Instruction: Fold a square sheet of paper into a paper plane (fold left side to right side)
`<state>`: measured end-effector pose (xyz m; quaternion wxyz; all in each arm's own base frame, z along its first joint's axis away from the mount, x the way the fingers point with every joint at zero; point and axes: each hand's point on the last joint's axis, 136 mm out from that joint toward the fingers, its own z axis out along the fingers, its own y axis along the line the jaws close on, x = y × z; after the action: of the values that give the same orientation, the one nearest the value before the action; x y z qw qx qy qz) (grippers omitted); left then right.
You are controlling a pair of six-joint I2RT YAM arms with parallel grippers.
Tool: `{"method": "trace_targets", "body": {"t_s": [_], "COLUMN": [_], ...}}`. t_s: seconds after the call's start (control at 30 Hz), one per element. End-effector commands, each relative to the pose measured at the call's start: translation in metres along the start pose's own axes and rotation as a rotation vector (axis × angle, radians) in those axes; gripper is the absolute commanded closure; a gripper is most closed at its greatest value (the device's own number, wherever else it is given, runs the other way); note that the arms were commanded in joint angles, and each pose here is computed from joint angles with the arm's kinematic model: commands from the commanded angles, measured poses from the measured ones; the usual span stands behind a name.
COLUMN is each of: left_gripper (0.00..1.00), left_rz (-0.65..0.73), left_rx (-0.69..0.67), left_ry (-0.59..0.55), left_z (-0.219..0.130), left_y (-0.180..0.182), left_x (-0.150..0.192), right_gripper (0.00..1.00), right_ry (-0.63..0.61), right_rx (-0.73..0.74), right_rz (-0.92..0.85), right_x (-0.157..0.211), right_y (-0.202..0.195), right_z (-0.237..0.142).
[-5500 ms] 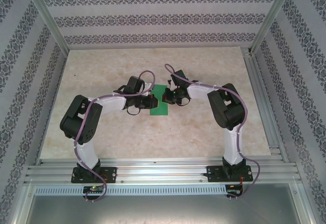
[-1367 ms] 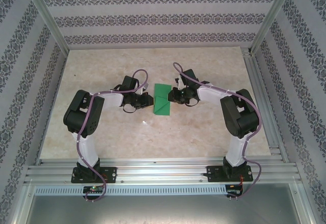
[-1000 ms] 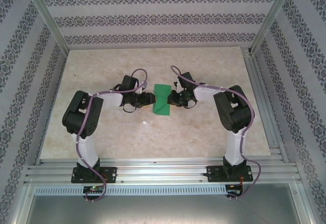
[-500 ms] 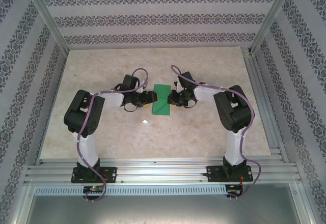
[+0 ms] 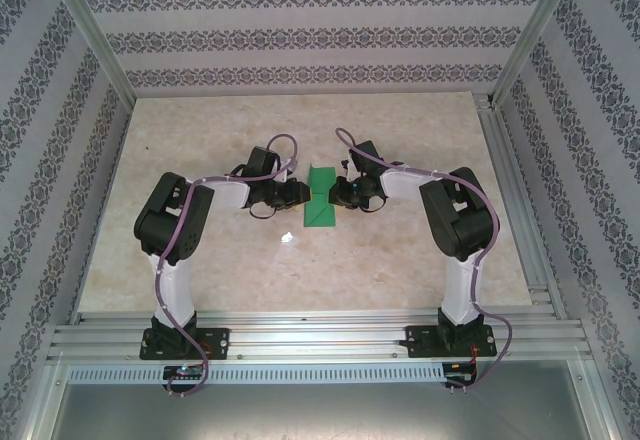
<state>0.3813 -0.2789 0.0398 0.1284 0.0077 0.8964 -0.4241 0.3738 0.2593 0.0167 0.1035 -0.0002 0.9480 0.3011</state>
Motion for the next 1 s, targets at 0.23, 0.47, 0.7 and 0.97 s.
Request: {"method": "trace_targets", "body": {"t_s": [0.23,0.47,0.7,0.97], "left_gripper": [0.89,0.89,0.89,0.89], "left_rz": [0.061,0.112,0.131,0.125], "left_rx": [0.0,-0.059,-0.023,-0.018], "left_ry": [-0.003,-0.03,-0.071,-0.073], "left_z": [-0.008,-0.032,-0.052,-0.055], "left_y": [-0.013,-0.023,-0.044,-0.045], "left_x": [0.001,-0.001,-0.001,0.001], "right_gripper": [0.82,0.68,0.55,0.47], "right_ry": [-0.068,-0.15,-0.202,-0.231], "right_rx": [0.012,-0.004,-0.215,-0.427], "right_rz": [-0.028,-0.058,-0.037,0.006], "right_x": [-0.018,-0.026,-0.024,-0.034], "right_y": [0.003,0.003,0.023,0.055], "right_z": [-0.031,-0.072,-0.083,-0.081]}}
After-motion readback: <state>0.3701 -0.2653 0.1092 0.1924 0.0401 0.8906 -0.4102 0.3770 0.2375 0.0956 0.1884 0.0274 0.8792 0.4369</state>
